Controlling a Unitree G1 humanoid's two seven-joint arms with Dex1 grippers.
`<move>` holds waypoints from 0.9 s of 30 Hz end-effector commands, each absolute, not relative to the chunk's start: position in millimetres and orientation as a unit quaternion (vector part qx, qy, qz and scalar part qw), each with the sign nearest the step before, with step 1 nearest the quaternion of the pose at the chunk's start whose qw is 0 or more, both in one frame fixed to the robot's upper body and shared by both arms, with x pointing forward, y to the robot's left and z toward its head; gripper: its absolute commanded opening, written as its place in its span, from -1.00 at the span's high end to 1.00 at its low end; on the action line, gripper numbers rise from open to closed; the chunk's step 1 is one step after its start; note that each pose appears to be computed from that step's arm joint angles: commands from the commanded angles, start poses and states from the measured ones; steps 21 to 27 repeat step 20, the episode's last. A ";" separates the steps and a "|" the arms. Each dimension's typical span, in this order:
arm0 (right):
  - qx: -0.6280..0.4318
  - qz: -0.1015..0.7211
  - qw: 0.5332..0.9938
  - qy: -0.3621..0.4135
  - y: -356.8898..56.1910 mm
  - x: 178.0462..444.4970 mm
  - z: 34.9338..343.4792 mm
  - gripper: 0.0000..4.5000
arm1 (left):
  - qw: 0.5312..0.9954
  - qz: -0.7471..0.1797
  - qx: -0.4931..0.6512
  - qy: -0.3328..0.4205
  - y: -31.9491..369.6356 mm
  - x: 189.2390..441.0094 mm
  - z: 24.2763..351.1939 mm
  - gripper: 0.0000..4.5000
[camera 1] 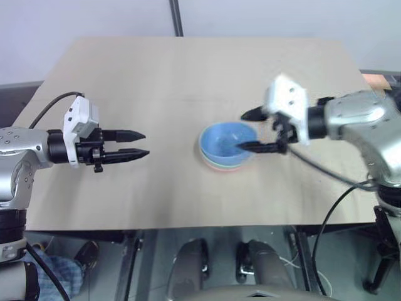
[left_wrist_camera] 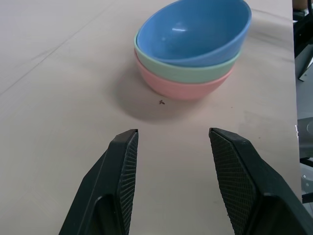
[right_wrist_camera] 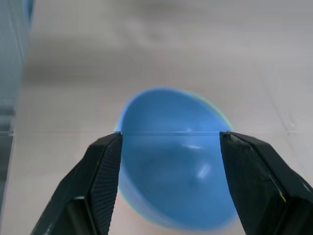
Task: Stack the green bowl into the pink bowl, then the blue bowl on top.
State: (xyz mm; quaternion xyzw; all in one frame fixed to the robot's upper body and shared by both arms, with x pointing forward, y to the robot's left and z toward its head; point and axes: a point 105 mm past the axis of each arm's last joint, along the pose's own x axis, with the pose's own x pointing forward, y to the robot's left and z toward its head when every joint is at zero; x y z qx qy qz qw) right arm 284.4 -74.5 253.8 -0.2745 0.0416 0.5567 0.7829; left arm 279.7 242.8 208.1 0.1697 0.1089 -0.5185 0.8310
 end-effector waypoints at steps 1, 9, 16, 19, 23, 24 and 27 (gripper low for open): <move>-0.227 0.534 0.814 0.021 -113.2 275.7 262.9 -0.54 | 0.843 -0.499 0.182 0.079 248.2 278.5 217.5 -0.08; -0.171 0.502 0.846 0.051 -190.6 251.6 229.7 -0.54 | 0.859 -0.479 0.164 0.074 251.7 275.3 210.5 -0.08; -0.147 0.499 0.851 0.067 -215.1 240.1 211.9 -0.54 | 0.857 -0.486 0.156 0.069 244.0 276.9 205.2 -0.08; -0.149 0.500 0.850 0.075 -217.9 238.1 206.9 -0.54 | 0.855 -0.488 0.161 0.063 242.6 277.0 205.5 -0.08; -0.149 0.501 0.849 0.076 -218.0 237.2 205.8 -0.54 | 0.855 -0.489 0.161 0.062 242.3 276.9 205.6 -0.08; -0.149 0.501 0.849 0.076 -218.0 237.2 205.8 -0.54 | 0.855 -0.489 0.161 0.062 242.3 276.9 205.6 -0.08; -0.149 0.501 0.849 0.076 -218.0 237.2 205.8 -0.54 | 0.855 -0.489 0.161 0.062 242.3 276.9 205.6 -0.08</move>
